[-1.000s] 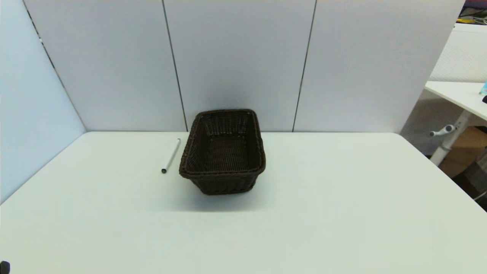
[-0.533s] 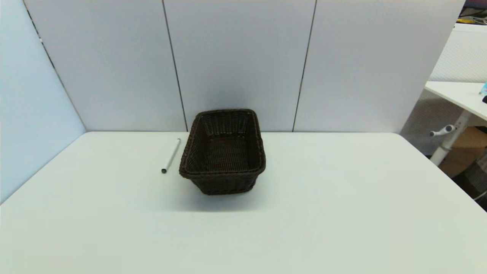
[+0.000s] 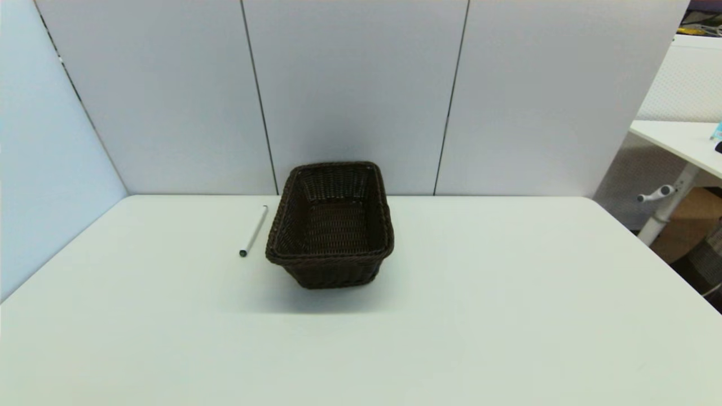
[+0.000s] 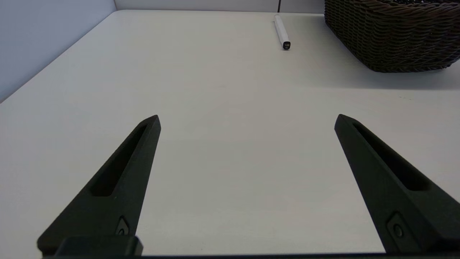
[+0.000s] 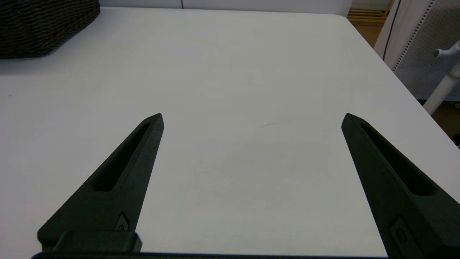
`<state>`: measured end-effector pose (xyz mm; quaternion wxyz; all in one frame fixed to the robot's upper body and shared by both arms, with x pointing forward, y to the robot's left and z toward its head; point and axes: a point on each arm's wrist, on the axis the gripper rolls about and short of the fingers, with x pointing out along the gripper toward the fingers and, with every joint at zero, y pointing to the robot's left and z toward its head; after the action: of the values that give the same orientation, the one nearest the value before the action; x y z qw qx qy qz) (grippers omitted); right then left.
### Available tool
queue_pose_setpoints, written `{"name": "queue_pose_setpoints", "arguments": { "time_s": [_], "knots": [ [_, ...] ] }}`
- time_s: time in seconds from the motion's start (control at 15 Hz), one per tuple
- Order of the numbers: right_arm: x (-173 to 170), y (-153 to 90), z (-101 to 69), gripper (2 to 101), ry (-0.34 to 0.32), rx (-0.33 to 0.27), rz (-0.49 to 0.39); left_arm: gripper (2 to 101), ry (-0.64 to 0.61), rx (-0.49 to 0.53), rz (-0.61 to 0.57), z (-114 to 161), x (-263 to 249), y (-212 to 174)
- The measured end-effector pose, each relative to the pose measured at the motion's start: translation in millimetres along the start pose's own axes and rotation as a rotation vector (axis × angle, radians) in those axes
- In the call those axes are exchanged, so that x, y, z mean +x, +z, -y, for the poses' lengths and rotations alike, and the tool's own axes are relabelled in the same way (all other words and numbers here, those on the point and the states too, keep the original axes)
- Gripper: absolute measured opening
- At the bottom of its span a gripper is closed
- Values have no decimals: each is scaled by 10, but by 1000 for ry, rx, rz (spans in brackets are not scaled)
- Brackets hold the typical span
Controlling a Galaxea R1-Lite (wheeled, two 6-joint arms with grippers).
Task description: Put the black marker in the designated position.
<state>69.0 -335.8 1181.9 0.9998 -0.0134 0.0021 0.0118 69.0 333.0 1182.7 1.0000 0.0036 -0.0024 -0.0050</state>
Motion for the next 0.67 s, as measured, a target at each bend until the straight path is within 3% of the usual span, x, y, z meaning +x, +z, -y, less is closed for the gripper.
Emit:
{"name": "queue_pose_setpoints", "arguments": {
  "time_s": [0.67],
  "knots": [
    [0, 0, 0, 980, 1, -6, 0, 978, 0, -1, 1, 0, 0, 0]
  ]
}}
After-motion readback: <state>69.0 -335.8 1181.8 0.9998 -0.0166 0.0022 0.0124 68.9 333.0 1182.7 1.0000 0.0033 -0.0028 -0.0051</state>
